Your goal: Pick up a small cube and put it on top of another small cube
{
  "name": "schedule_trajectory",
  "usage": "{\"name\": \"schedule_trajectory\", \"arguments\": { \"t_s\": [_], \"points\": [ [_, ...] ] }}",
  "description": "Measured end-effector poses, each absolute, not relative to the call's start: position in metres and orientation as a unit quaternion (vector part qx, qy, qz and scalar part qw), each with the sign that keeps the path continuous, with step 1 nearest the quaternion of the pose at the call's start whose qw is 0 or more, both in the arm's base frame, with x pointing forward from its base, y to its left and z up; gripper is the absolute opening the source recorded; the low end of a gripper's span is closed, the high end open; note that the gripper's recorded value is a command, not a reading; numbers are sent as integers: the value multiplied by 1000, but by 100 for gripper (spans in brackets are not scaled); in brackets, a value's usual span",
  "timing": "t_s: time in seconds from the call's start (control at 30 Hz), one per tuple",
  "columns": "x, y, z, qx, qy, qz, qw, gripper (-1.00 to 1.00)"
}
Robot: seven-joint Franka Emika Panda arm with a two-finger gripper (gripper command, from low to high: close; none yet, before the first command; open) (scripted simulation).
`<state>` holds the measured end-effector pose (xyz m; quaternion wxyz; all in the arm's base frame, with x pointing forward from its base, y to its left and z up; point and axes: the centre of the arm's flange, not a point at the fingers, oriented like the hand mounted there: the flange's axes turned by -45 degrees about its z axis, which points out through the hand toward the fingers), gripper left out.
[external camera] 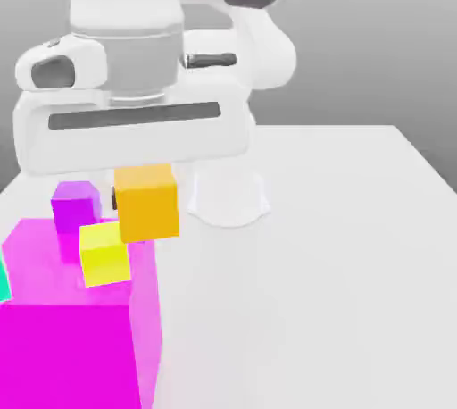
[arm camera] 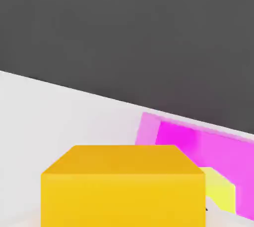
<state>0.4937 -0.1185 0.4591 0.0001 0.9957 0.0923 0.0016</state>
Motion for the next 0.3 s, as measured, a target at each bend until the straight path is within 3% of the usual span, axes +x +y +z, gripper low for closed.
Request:
{"name": "schedule_trajectory", "arguments": {
  "t_s": [0.1, 0.13, 0.3],
  "points": [
    [491, -129, 427, 997, 78, 1, -3, -100],
    [490, -130, 413, 997, 77, 1, -3, 100],
    [490, -130, 413, 997, 77, 1, -3, 100]
  ]
}}
